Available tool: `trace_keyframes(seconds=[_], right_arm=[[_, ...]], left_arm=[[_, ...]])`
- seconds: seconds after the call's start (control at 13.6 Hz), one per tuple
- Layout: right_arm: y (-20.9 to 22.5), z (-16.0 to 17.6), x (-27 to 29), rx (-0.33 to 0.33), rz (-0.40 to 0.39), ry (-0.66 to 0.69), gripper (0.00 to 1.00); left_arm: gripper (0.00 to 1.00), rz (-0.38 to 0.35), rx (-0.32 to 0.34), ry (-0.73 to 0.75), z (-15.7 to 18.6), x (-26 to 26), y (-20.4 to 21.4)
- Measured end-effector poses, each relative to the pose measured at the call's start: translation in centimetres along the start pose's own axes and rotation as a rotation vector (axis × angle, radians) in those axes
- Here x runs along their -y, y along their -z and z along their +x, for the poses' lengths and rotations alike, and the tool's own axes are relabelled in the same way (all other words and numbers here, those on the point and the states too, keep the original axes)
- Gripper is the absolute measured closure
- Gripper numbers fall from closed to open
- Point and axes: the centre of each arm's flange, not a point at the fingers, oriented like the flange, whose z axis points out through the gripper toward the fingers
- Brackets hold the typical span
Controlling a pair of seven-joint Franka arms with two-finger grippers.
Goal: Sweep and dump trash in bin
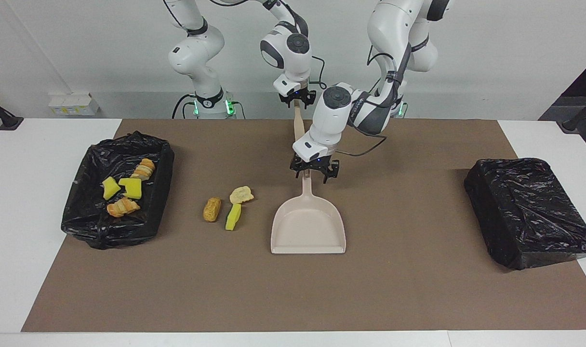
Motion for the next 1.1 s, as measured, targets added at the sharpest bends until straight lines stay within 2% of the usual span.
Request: trace_keyframes(seconds=[0.07,0.29,0.37,0.44,0.66,0.88,1.1], right_arm=[[0.0,0.0,0.0,0.0,-0.001,0.0,0.39],[-0.1,0.1,0.0,0.002,-0.001,-0.004,0.73],[0.0,0.2,0.1,0.002,0.0,-0.007,0.74],[0.2,0.5,0.2,0.002,0.005,-0.013,0.74],[1.9,3.0,-1.5,0.039,-0.011,-0.047,0.74],[5.9,6.2,-5.4,0.066,0.007,-0.052,0.74],[10.0,9.8,-10.7,0.035,0.005,-0.039,0.74]], left_arm=[[0.07,-0.003,-0.007,-0.001,0.1,-0.1,-0.1],[0.44,0.001,-0.004,-0.019,0.1,0.1,-0.3],[0.59,0.007,0.005,-0.044,0.1,0.3,-0.4],[0.68,0.018,0.025,-0.082,0.0,0.7,-0.5],[0.68,0.053,0.109,-0.232,0.2,3.5,0.7],[0.68,0.063,0.179,-0.359,0.7,8.0,3.5],[0.68,0.08,0.212,-0.532,0.8,11.7,6.8]])
